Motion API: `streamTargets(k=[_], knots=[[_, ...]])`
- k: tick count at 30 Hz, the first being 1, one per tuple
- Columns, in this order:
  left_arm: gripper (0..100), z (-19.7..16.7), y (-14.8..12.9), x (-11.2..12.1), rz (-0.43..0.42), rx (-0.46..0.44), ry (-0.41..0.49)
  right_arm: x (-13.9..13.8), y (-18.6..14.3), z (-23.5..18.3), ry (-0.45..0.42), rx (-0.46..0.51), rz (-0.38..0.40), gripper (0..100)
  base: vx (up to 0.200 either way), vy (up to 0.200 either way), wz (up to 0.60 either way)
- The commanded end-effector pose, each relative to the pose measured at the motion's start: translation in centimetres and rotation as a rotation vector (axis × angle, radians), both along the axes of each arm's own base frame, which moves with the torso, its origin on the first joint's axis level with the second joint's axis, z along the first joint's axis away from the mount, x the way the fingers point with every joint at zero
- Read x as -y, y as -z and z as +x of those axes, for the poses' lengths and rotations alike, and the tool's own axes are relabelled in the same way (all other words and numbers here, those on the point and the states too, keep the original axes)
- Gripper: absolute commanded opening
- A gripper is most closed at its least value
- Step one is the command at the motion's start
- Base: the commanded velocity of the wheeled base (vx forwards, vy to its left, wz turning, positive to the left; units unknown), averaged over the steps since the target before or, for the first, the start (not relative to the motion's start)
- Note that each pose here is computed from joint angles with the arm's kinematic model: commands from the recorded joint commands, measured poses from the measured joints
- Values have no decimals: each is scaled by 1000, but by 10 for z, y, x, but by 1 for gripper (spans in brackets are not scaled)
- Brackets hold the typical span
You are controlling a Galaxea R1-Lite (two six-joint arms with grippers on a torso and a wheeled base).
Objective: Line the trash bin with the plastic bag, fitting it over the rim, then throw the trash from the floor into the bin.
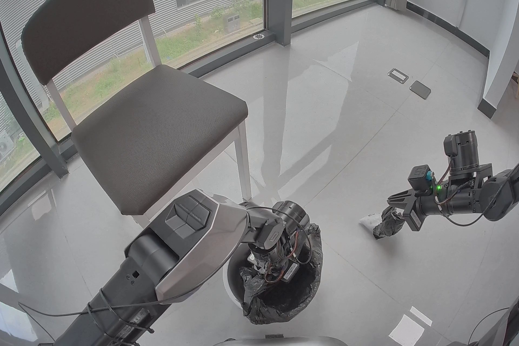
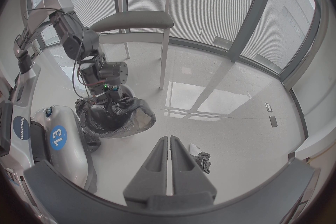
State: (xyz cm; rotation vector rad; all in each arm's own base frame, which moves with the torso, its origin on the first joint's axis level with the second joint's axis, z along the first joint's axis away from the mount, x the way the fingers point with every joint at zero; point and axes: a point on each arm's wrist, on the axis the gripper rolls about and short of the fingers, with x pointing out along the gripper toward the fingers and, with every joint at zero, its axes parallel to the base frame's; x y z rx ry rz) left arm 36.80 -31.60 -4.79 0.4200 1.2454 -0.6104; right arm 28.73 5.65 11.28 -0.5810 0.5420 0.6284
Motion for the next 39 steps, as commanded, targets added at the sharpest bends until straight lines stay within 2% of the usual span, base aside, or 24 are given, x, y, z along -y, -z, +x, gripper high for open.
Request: streamTargets(k=[1,4,10,13,17,24,30,39], knots=[[0,3,-33,-1,-41,52,-8,1,0,-4,-1,-1,0,0,0,0,0],[0,4,-45,-3,-52,65,-15,1,0,-4,-1,-1,0,0,0,0,0],[0,12,-59,-28,-6,19,-66,0,-1,-3,-4,1,-1,0,0,0,0],[0,16,-60,-37,12,12,-82,0,-1,-3,-2,1,-1,0,0,0,0],[0,25,-58,-59,51,-27,-133,0,0,-3,-2,0,-1,0,0,0,0],[0,40,-47,-85,67,-50,-197,1,0,-4,-3,0,-2,0,0,0,0],[0,43,-51,-92,69,-47,-226,1,0,-4,-3,0,-2,0,0,0,0],[0,40,-68,-108,102,-93,-258,1,1,-5,-4,-5,-5,0,0,0,0]])
